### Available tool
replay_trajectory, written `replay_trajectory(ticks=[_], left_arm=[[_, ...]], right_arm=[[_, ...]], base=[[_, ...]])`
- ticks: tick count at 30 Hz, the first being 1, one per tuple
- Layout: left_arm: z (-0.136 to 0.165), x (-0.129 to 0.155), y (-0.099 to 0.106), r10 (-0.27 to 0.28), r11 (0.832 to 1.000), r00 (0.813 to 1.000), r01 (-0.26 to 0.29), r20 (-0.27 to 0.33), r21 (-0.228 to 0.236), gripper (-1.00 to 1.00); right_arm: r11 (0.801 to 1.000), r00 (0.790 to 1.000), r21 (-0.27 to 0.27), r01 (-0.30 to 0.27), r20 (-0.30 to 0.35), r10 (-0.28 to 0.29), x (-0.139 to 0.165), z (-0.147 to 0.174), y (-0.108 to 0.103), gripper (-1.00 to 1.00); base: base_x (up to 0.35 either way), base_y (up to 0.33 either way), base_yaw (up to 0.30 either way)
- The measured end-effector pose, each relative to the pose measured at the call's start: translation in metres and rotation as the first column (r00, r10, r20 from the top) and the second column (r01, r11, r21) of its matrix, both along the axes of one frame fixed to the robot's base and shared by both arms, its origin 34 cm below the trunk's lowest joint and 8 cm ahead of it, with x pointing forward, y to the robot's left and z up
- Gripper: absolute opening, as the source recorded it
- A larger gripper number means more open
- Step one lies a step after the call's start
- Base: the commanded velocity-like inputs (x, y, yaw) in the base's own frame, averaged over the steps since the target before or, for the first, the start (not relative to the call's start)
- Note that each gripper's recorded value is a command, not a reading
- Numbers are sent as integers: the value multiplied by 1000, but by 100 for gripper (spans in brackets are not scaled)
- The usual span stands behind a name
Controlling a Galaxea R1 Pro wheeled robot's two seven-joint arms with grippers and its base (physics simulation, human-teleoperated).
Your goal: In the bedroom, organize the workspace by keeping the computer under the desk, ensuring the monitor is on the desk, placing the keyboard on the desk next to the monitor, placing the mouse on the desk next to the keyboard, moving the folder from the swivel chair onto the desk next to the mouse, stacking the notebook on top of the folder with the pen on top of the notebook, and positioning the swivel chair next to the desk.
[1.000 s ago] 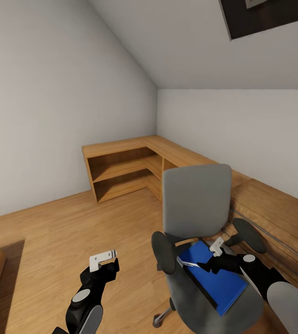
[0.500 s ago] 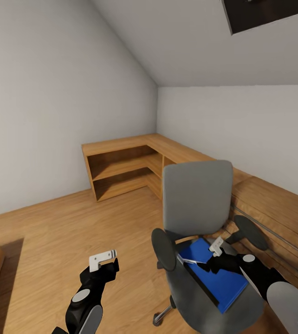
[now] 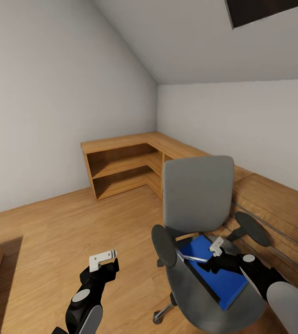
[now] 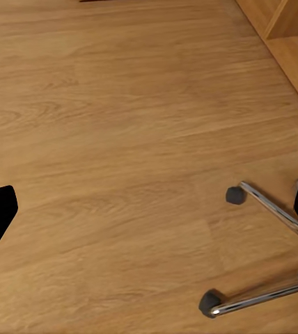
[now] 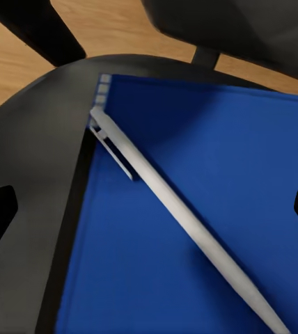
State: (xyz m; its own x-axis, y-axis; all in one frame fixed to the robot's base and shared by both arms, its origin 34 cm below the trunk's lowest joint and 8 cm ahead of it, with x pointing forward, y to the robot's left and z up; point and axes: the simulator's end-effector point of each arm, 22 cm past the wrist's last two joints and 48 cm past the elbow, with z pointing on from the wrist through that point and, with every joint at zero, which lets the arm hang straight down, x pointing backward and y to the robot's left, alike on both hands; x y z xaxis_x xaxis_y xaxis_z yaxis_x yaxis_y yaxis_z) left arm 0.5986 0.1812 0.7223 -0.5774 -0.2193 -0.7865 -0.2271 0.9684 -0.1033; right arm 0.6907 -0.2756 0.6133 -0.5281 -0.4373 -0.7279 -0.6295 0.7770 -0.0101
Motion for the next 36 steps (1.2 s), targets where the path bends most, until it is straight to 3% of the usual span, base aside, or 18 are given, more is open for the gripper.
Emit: replay_trajectory(ticks=[12,36], left_arm=[[-23,-3,0,0,1000,1000,0,0,0,100],[-23,-3,1,-2,1000,1000,2,0,0,100]], right_arm=[[1000,1000,-2,6,1,-6,-2,-22,-4,100],[1000,1000,-10,14,0,-14,-2,-22,-12,100]], base=[[0,0,0],[29,0,0]])
